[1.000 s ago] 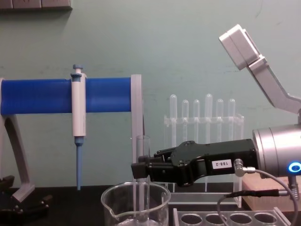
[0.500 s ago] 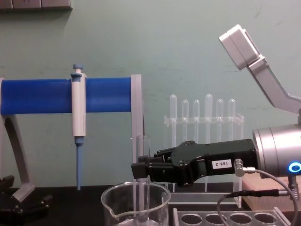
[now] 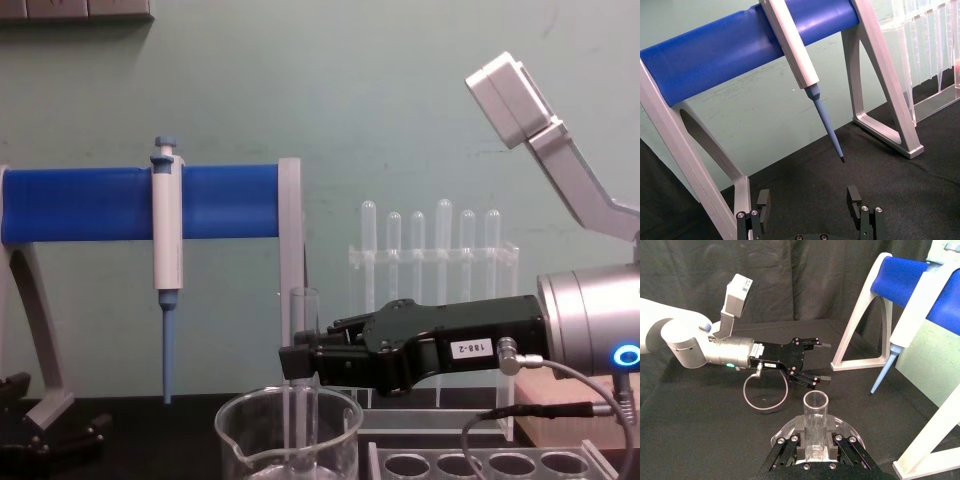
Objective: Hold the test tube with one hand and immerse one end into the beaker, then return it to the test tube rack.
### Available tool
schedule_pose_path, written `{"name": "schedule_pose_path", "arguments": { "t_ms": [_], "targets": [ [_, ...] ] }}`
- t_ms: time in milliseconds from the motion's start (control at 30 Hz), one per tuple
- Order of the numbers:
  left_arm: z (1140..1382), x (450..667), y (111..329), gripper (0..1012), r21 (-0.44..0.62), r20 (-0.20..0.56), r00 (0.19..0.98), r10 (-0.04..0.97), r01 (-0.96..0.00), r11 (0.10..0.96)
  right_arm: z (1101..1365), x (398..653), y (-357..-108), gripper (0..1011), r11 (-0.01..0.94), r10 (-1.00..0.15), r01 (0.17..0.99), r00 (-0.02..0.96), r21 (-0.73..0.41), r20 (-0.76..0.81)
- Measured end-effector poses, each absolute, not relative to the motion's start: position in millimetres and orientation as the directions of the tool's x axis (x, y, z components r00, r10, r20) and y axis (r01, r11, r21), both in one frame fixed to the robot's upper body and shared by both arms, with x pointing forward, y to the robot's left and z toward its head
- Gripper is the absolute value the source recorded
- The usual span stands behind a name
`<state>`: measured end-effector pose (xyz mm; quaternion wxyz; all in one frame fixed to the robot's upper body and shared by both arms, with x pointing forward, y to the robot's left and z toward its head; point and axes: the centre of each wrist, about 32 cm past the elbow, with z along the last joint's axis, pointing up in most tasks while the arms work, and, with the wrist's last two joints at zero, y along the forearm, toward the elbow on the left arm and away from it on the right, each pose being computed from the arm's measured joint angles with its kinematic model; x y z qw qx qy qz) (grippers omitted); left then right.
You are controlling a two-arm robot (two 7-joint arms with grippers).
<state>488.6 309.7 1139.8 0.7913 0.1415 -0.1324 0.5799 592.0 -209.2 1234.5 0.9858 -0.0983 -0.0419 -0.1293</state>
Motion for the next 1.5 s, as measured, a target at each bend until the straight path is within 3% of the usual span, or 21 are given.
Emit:
{"name": "schedule_pose_path", "arguments": {
  "t_ms": [1500],
  "targets": [
    [1139.8,488.6,309.7,1000,0.070,0.374,0.292,0.880,-0.955,0.287,1234.5,592.0,-209.2,238,0.947,-0.247,0.263,0.963,-0.183,0.108]
  ]
}}
